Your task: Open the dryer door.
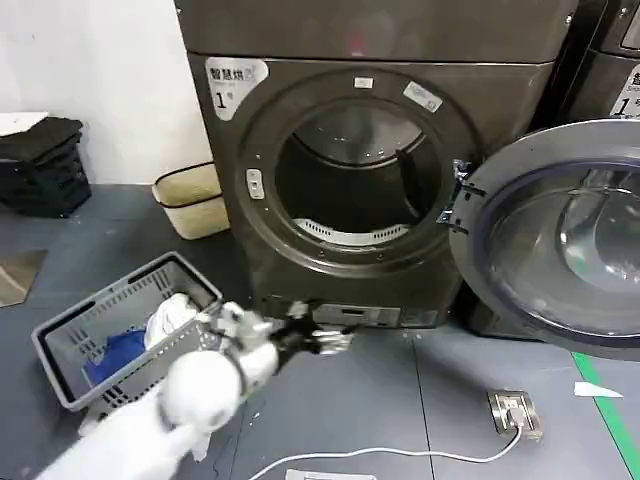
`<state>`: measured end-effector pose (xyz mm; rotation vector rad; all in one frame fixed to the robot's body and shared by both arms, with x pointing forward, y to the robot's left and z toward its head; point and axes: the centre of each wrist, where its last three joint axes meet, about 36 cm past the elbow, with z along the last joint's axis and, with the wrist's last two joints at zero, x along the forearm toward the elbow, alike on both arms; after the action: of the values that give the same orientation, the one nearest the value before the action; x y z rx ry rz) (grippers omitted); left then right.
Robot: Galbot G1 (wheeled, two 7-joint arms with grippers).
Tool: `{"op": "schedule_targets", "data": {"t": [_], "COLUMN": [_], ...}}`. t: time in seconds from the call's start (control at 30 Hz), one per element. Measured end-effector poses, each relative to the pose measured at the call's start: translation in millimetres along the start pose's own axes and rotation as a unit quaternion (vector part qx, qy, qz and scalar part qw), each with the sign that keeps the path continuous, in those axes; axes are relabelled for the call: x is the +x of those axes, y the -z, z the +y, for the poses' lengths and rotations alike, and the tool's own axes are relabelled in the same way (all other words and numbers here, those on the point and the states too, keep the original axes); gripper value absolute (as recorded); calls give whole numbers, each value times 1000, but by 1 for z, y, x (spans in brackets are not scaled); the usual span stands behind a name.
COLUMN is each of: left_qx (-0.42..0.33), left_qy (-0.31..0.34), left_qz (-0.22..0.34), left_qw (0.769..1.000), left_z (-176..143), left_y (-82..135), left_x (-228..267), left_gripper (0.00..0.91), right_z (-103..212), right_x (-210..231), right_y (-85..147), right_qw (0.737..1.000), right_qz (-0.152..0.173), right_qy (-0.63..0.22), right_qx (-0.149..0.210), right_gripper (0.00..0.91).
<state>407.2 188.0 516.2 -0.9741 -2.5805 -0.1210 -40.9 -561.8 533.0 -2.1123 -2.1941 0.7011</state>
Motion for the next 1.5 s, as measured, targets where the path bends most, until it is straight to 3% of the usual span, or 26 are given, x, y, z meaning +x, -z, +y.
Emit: {"op": "schedule_targets", "data": {"t": [0.23, 0.43, 0.87, 1.17, 1.5], "left_qx": [46, 112, 268, 353, 410], "left_qy": [114, 197, 312, 334, 352], "left_qz": [85, 143, 242, 246, 224], "left_qw": [989, 964, 879, 839, 811], "left_z": [38, 60, 115, 163, 209], "left_y": [-7, -1, 8, 13, 24], "left_x": [56, 83, 124, 142, 162], "left_gripper": [907, 907, 907, 907, 907], "right_z": [10, 12, 16, 14, 16], "right_x": [2, 2, 3, 3, 6], "right_y": [-4, -8, -21, -29, -34], "right_qw": [1000, 999, 999, 999, 999], "right_qz": [1, 8, 11, 13, 9], "right_qy": [21, 32, 43, 41, 46], "right_qx": [-14, -25, -30, -29, -21], "right_gripper": [907, 907, 907, 907, 907]}}
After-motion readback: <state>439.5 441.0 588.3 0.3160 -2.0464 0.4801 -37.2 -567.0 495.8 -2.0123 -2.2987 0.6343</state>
